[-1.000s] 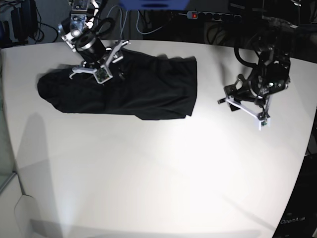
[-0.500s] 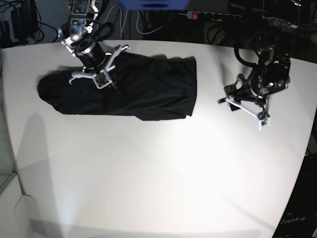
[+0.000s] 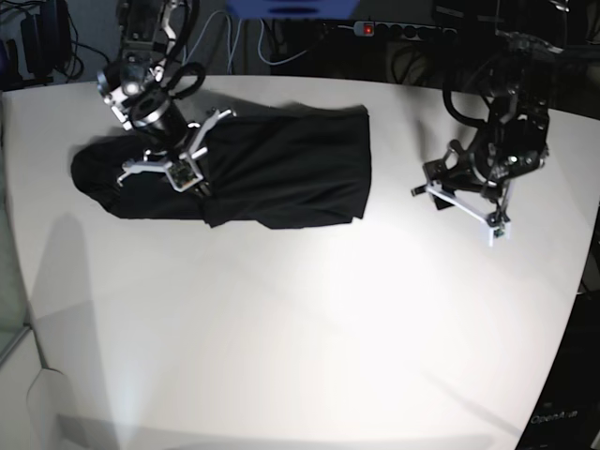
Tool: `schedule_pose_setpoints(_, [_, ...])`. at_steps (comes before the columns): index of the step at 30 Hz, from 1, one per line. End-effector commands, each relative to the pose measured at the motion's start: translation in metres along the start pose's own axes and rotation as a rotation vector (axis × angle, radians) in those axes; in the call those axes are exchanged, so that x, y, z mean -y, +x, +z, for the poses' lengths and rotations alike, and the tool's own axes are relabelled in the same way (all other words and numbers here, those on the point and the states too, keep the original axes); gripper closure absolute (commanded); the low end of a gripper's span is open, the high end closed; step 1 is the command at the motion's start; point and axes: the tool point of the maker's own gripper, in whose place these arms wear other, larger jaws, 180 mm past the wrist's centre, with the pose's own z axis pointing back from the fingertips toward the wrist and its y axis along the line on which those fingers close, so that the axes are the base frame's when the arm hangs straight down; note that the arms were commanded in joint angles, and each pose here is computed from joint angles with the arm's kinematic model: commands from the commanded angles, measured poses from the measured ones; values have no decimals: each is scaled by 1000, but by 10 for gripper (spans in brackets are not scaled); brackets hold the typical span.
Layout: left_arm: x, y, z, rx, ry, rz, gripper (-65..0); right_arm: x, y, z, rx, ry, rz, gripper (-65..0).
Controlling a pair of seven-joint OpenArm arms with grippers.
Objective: Fold the T-shirt properly
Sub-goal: 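Move the right gripper to the strip's other end and pinch it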
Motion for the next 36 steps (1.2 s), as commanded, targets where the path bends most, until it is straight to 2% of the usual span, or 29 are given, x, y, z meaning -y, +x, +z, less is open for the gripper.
schedule_pose_setpoints(1, [0,13,4,41,0,-7,-332,9,16,0,59,-19,11,0])
schedule_pose_setpoints(9, [-1,10,4,37,1,-7,-332,25,29,-7,88,-39,43,0])
schedule_pose_setpoints(15, [-1,10,4,37,1,-7,-332,28,28,-20,89,-32,26,0])
schedule_pose_setpoints(22, [0,10,4,37,0,-6,-332,35,41,-16,119,-52,53,0])
schedule_pose_setpoints(36, [-3,8,-1,18,6,4,-332,53,31,-34,97,-59,28,0])
